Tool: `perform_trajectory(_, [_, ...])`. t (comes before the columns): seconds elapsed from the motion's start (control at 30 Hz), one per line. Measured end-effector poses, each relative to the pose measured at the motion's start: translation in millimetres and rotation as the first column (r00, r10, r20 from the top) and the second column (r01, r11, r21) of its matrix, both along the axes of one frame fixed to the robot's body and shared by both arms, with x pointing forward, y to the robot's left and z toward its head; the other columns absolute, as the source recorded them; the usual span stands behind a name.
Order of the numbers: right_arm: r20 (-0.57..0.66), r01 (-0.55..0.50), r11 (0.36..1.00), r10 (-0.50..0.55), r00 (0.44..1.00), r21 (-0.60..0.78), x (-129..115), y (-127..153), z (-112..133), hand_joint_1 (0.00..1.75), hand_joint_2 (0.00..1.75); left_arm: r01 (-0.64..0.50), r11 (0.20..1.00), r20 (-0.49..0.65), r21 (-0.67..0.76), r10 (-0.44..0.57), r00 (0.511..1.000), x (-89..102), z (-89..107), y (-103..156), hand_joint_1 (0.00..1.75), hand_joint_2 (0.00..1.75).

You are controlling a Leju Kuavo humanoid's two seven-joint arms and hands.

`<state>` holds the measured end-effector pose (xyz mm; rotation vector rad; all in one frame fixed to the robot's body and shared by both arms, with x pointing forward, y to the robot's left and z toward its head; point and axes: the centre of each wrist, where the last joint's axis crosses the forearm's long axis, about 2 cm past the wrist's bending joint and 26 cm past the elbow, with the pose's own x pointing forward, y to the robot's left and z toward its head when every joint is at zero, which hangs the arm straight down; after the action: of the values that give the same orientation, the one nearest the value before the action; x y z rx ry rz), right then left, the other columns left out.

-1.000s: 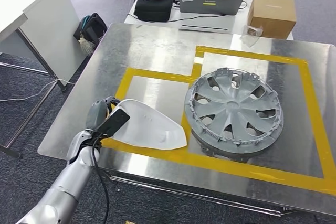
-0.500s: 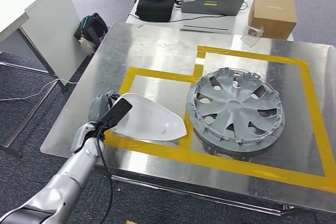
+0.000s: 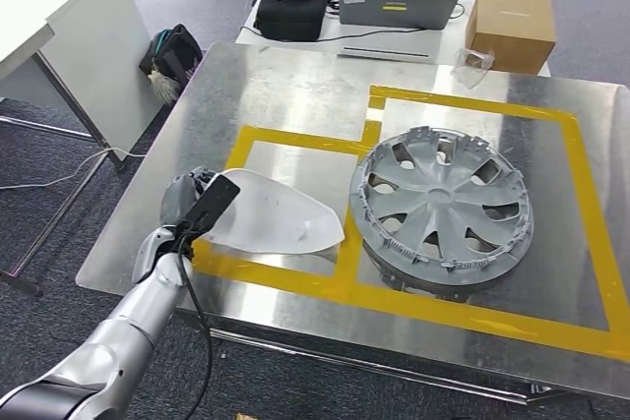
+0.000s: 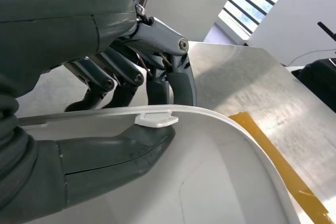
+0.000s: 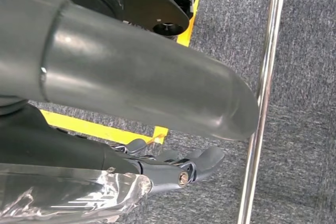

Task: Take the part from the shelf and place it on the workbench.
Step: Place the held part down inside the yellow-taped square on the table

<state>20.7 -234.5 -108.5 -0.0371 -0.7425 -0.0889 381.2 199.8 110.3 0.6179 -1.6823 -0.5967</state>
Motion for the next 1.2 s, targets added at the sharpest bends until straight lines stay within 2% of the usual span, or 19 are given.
perform_trajectory(0.03, [0.000,-0.002,1.000,0.002,1.000,-0.001,0,0,0,0.00,0.00,-0.006,1.000,-0.002,-0.003,0.006,1.000,0.5,-0.5,1,0.00,1.75])
perform_trajectory(0.17, [-0.002,-0.010,1.000,0.010,1.000,-0.003,0,0,0,0.00,0.00,-0.013,1.000,-0.007,-0.023,0.012,1.000,1.0,-3.5,4,0.00,0.00])
perform_trajectory(0.37, [-0.007,-0.018,1.000,0.018,1.000,-0.004,0,2,0,0.00,0.00,-0.002,0.996,-0.022,-0.084,0.000,1.000,-0.6,-9.3,6,0.00,0.00])
perform_trajectory(0.97, [-0.009,-0.025,1.000,0.025,1.000,0.001,1,2,0,0.00,0.00,0.015,0.991,-0.028,-0.133,-0.019,0.999,-1.3,-12.0,7,0.00,0.00])
perform_trajectory(1.2, [-0.013,-0.022,1.000,0.022,1.000,0.000,1,2,-1,0.00,0.00,0.051,0.976,0.034,-0.213,-0.045,0.998,-4.1,-7.7,3,0.00,0.00])
